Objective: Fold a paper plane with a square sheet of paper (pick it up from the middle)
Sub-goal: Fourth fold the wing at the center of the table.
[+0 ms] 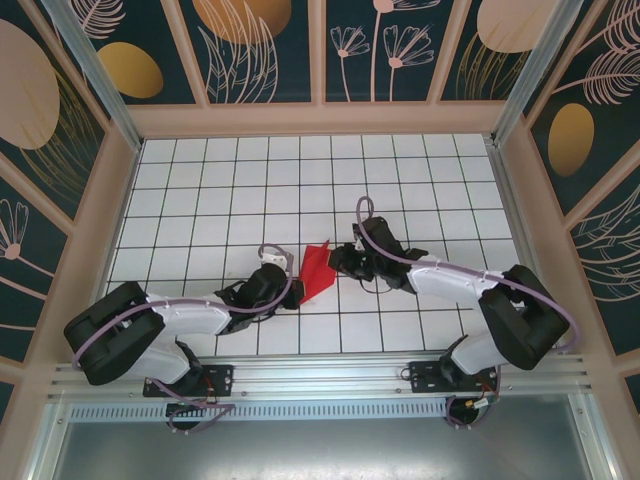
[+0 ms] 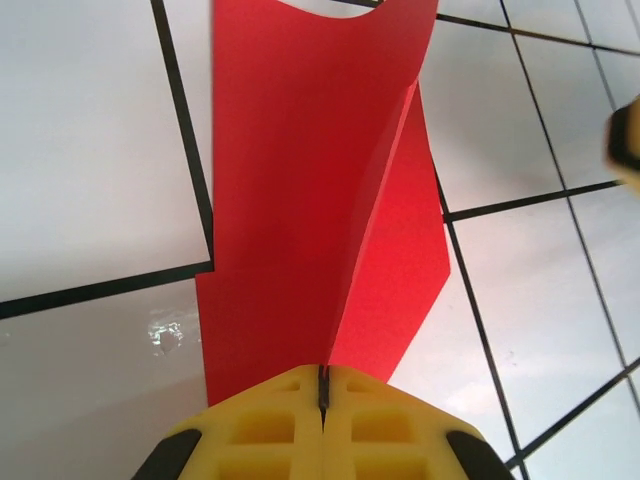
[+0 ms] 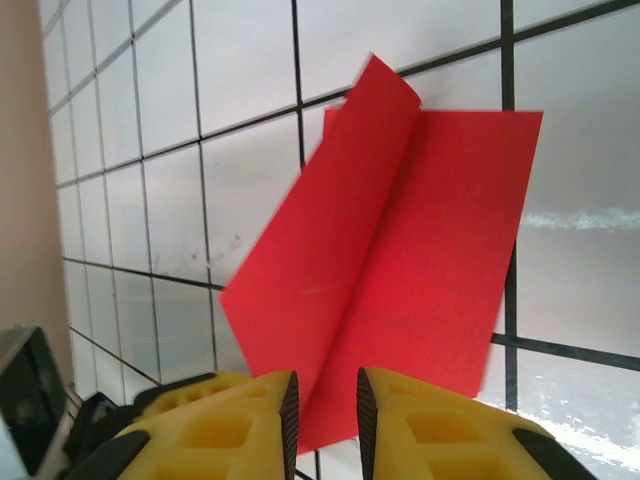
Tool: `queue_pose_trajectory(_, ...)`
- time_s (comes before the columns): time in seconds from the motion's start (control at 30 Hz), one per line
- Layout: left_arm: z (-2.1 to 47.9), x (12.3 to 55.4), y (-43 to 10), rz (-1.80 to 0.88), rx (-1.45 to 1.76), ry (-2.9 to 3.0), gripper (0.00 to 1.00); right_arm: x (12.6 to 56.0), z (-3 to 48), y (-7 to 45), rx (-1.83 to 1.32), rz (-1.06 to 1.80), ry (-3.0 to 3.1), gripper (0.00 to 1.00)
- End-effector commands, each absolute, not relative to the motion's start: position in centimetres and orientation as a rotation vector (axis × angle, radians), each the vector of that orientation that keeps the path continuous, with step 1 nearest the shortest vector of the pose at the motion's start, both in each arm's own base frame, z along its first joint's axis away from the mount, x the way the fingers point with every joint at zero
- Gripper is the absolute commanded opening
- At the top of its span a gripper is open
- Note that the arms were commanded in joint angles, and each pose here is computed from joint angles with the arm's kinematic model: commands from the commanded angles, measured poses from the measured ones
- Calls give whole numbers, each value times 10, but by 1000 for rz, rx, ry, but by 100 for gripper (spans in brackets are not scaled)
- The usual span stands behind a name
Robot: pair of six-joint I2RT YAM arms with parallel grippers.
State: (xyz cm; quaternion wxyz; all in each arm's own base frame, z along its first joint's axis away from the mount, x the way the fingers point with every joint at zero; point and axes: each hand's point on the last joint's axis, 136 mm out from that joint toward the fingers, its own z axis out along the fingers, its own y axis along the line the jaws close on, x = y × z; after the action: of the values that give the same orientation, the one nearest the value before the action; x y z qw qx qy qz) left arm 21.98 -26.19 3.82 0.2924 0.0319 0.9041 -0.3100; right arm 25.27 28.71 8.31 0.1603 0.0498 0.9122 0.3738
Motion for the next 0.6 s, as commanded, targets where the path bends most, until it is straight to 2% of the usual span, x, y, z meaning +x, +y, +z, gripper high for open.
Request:
queue_pose_trajectory(0.0,55,219,-274,-1004,46,2346,0,253,86,308,19,1121,2619,23)
queue_pose_trajectory(0.33,42,218,-260,-1056,-62,2361,0,260,79,344,-101,1184,2659,17)
queue_pose_trajectory(0.57,32,217,-254,-1052,-97,2387,0,260,73,360,-151,1221,2679,16)
